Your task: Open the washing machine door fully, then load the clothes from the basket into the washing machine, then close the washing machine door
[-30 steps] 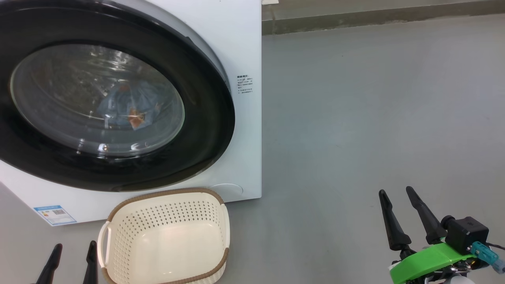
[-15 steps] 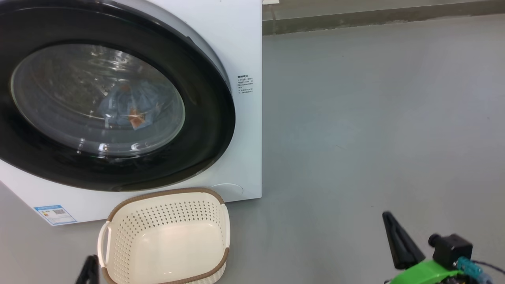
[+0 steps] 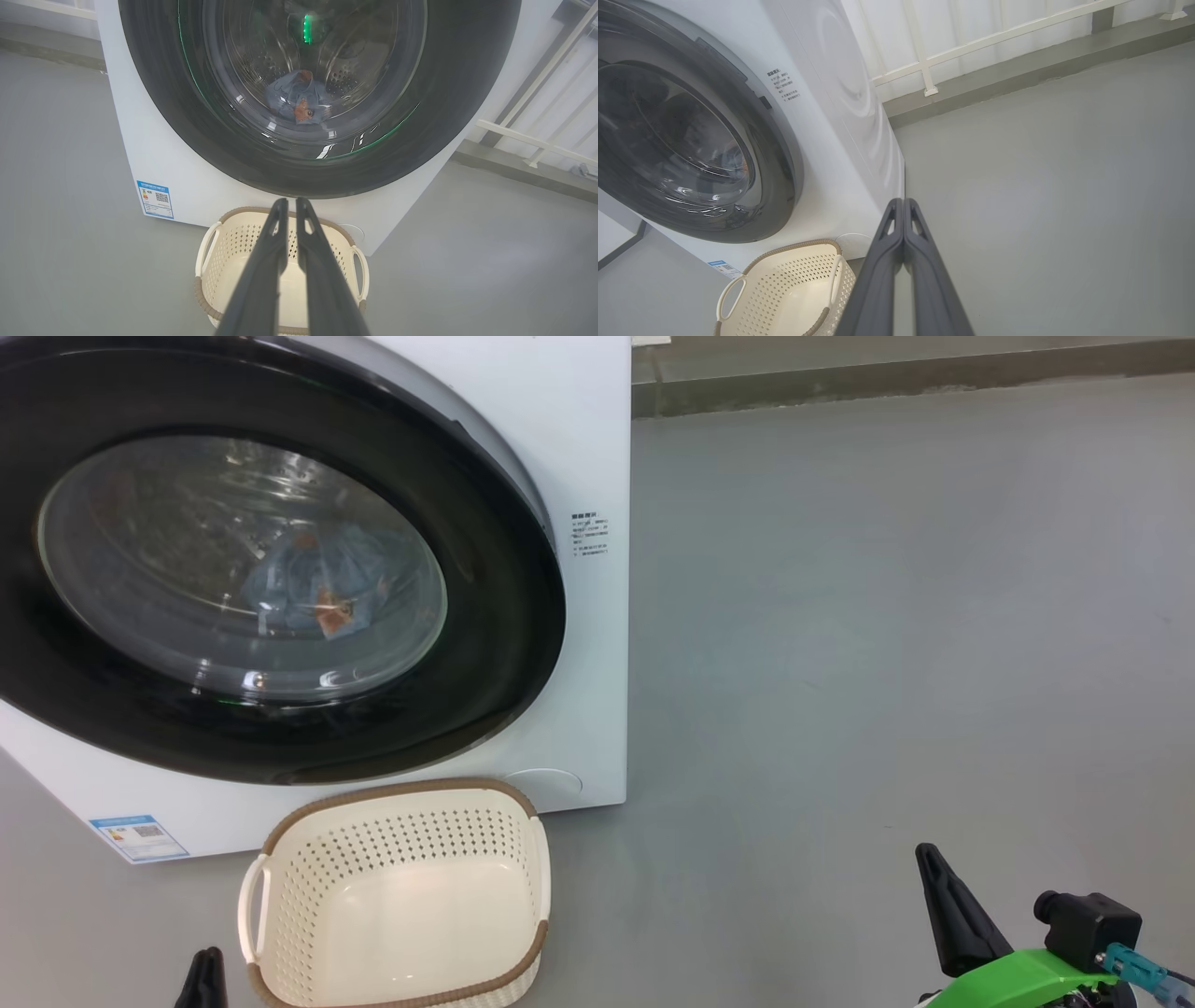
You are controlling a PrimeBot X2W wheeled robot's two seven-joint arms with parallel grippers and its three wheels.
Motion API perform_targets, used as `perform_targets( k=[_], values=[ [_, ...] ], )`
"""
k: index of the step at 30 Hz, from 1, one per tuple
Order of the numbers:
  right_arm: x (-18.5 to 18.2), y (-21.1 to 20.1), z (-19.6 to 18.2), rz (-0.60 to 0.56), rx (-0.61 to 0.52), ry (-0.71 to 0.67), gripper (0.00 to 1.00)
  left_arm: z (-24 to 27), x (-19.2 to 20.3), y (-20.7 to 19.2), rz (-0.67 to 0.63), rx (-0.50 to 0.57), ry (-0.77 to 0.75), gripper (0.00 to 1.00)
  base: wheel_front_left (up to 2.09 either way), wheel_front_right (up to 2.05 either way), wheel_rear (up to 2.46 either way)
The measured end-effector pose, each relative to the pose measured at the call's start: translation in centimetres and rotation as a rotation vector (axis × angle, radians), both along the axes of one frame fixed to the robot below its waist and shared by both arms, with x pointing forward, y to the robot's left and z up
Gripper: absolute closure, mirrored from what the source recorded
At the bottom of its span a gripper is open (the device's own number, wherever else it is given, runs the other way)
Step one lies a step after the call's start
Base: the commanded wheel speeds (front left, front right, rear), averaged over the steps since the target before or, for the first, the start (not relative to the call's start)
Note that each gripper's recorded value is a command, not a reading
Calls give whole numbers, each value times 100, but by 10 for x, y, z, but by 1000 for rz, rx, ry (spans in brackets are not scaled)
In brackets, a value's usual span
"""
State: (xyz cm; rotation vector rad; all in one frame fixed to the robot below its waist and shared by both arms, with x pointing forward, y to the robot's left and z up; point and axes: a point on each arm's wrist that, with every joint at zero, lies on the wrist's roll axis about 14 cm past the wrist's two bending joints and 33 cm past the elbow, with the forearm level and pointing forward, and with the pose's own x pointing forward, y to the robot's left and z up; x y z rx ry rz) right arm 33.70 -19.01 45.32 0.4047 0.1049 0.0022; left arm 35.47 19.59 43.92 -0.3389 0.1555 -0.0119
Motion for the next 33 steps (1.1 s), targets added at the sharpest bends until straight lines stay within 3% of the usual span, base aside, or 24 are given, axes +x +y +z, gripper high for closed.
perform_targets(
  k=[33],
  values=[
    [9, -9, 1, -89, 322, 30, 100, 1, 2, 3, 105, -336, 36, 100, 0, 0, 0]
  ],
)
